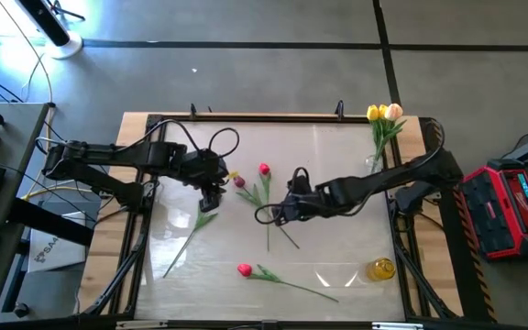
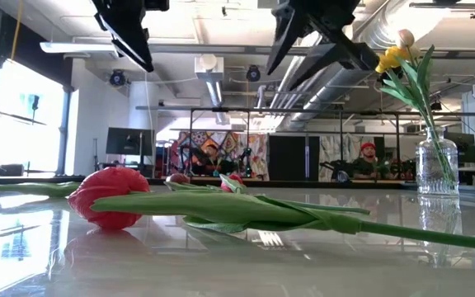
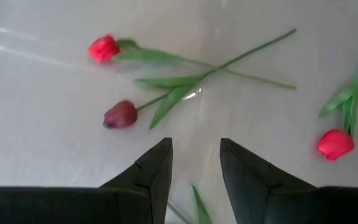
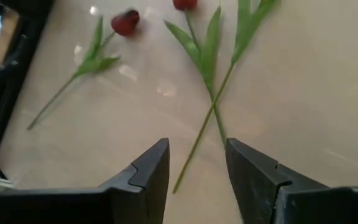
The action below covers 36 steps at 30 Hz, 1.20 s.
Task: Sort flowers into vase by color
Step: Put the top red tulip into the yellow vase
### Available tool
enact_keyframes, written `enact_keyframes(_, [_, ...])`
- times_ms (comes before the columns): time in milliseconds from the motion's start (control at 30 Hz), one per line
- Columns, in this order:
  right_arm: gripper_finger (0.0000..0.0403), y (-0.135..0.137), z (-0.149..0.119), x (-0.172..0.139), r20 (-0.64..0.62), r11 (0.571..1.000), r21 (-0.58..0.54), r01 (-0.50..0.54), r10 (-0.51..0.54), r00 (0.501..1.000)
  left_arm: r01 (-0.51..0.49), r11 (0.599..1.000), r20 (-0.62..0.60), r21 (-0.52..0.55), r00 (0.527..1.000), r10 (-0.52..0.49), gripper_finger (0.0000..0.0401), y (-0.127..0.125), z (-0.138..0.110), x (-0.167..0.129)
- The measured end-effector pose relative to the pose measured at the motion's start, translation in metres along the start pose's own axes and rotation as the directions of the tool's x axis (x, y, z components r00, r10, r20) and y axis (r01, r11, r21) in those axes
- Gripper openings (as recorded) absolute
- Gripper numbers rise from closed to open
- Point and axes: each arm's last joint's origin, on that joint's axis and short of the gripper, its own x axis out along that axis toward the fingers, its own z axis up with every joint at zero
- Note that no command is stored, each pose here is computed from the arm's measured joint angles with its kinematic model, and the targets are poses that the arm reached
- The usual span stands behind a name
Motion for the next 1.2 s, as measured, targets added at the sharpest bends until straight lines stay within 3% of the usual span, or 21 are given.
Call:
enact_keyframes(200, [0.0147, -0.004, 0.006, 0.022, -0.05, 0.999, -0.02, 0.039, -0.04, 0.998, -0.092, 0.991, -0.061, -0.097, 0.994, 0.087, 0.0121, 0.002, -0.011, -0.006])
enact_keyframes(400, [0.0147, -0.011, 0.022, 0.058, -0.088, 0.997, -0.038, 0.067, -0.07, 0.994, -0.098, 0.987, -0.026, -0.125, 0.995, 0.095, 0.0121, 0.003, -0.014, -0.019])
enact_keyframes(767, [0.0146, -0.017, 0.047, 0.107, 0.019, 0.999, 0.008, 0.049, -0.049, 0.999, -0.186, 0.97, 0.017, -0.159, 0.981, 0.191, 0.0117, 0.01, -0.033, -0.051])
enact_keyframes(967, [0.0146, -0.032, 0.054, 0.132, -0.058, 0.995, 0.039, 0.087, -0.085, 0.995, -0.159, 0.968, 0.078, -0.197, 0.981, 0.177, 0.0106, 0.013, -0.04, -0.068])
enact_keyframes(1200, [0.0146, -0.034, 0.055, 0.134, -0.064, 0.995, 0.03, 0.091, -0.089, 0.994, -0.153, 0.967, 0.092, -0.202, 0.98, 0.174, 0.0096, 0.013, -0.041, -0.071])
